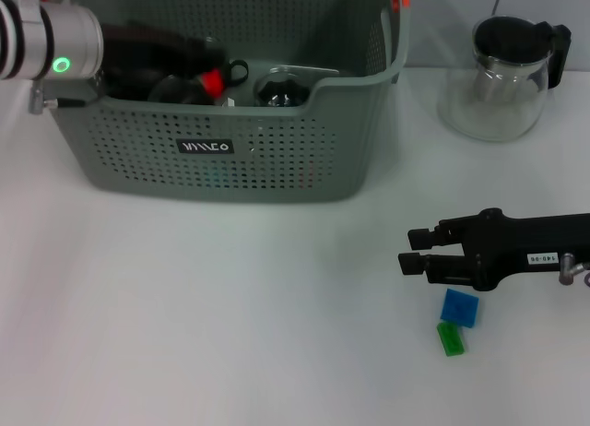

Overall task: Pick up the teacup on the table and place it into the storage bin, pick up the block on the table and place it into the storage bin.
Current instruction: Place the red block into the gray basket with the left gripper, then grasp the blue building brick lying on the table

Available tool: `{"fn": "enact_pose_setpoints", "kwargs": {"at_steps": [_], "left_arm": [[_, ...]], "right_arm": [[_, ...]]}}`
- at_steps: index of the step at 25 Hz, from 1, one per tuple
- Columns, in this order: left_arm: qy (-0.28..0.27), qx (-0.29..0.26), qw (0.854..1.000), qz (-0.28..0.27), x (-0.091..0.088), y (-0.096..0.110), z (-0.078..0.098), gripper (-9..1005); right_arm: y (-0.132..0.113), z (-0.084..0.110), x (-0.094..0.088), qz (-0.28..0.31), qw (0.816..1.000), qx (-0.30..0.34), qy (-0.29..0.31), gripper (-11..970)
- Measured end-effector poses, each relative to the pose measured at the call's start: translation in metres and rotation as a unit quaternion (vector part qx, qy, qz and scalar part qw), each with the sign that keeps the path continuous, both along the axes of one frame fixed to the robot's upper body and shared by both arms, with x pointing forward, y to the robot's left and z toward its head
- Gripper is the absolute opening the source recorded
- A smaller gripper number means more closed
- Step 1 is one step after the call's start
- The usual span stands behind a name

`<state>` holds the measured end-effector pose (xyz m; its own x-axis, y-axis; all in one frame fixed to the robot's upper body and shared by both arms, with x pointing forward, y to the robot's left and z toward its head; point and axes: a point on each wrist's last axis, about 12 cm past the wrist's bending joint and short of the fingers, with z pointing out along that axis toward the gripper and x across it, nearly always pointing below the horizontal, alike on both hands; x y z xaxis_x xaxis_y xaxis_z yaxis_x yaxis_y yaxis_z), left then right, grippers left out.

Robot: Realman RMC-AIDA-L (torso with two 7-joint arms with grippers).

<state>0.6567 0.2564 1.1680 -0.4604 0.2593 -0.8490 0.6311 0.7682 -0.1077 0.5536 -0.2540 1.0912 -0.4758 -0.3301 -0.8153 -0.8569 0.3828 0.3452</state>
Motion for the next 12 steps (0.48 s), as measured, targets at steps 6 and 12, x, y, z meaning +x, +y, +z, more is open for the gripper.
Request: {"fn": "enact_pose_setpoints", "kwargs": {"at_steps": [6,12], "left_arm": [[-0.078,-0.186,0.979,-0.001,-0.028,0.038,0.035,359],[-0.2,-0.335,0.916,-0.091,-0.096,0.084,0.035,598]], "right_arm": [[-0.001,-0.001,-0.001,-0.001,1.0,0.0,0.001,478],[-0.005,-0.001,-0.003,-0.01,1.0,0.006,0.001,486]]}}
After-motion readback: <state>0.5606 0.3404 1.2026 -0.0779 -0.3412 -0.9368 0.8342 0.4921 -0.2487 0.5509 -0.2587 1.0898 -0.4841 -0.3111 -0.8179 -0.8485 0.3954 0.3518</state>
